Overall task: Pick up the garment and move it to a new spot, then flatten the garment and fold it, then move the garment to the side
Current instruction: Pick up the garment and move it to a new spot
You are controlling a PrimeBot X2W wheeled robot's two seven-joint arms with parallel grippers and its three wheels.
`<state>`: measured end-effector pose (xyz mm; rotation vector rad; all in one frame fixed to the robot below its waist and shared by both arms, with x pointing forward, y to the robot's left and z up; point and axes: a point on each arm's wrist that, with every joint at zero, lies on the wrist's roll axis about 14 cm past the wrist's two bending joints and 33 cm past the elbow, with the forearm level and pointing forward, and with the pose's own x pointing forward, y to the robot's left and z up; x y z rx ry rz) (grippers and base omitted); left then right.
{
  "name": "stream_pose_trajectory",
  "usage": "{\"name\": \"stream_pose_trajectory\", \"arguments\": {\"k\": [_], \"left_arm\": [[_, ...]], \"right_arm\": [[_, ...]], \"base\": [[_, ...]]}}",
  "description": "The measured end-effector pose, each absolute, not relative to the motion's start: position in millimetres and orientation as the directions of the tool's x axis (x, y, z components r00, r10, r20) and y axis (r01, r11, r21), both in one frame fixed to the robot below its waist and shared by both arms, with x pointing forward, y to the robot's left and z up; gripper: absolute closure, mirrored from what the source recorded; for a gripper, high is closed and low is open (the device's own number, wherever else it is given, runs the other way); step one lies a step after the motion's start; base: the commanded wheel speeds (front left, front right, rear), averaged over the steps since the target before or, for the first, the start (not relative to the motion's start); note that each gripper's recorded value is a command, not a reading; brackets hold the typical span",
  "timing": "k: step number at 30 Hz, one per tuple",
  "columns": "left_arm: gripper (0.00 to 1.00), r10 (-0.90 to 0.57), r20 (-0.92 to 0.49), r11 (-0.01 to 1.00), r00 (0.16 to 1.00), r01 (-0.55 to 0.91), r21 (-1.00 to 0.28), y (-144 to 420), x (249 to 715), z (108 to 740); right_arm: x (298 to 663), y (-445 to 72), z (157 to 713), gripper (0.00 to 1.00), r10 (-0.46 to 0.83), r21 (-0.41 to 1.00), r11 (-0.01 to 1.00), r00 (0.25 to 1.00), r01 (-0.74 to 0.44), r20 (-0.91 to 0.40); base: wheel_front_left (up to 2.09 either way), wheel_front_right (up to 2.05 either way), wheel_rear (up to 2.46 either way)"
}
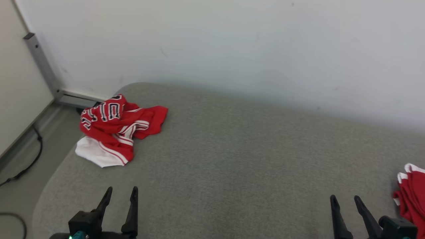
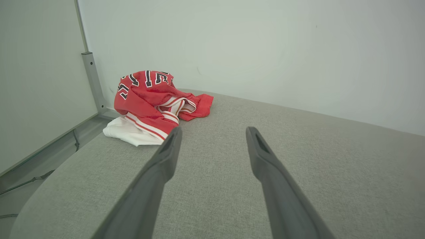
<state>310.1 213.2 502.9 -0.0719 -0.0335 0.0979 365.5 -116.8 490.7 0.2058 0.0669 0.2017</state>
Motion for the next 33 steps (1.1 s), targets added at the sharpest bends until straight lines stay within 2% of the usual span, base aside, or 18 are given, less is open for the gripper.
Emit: {"name": "stream_pose_trajectory", "arguments": {"k": [16, 24, 28, 33], "left_arm": [[0.0, 0.343, -0.009, 0.936, 0.939, -0.343, -0.081, 279.6, 260.6, 490.6], [0.0, 0.391, -0.028, 0.917, 0.92, -0.392, -0.079, 290.4, 251.6, 486.1], [0.0, 0.364, -0.055, 0.924, 0.93, -0.368, -0.104, 280.3, 264.8, 484.9], [0.0, 0.305, -0.069, 0.937, 0.95, -0.312, -0.156, 272.6, 312.6, 504.4]], "right_arm": [[399.6, -8.5, 501.3, 0.0, 0.492, 0.203, 0.855, 0.87, -0.478, -0.024], [401.8, 11.8, 488.3, 0.0, 0.545, 0.213, 0.825, 0.836, -0.523, -0.057], [399.3, 12.3, 482.4, 0.0, 0.55, 0.216, 0.823, 0.832, -0.525, -0.073], [399.9, 12.2, 474.8, 0.0, 0.567, 0.196, 0.817, 0.818, -0.542, -0.099]], "base": [[0.0, 0.0, 0.0], [0.0, 0.0, 0.0], [0.0, 0.0, 0.0], [0.0, 0.0, 0.0]]}}
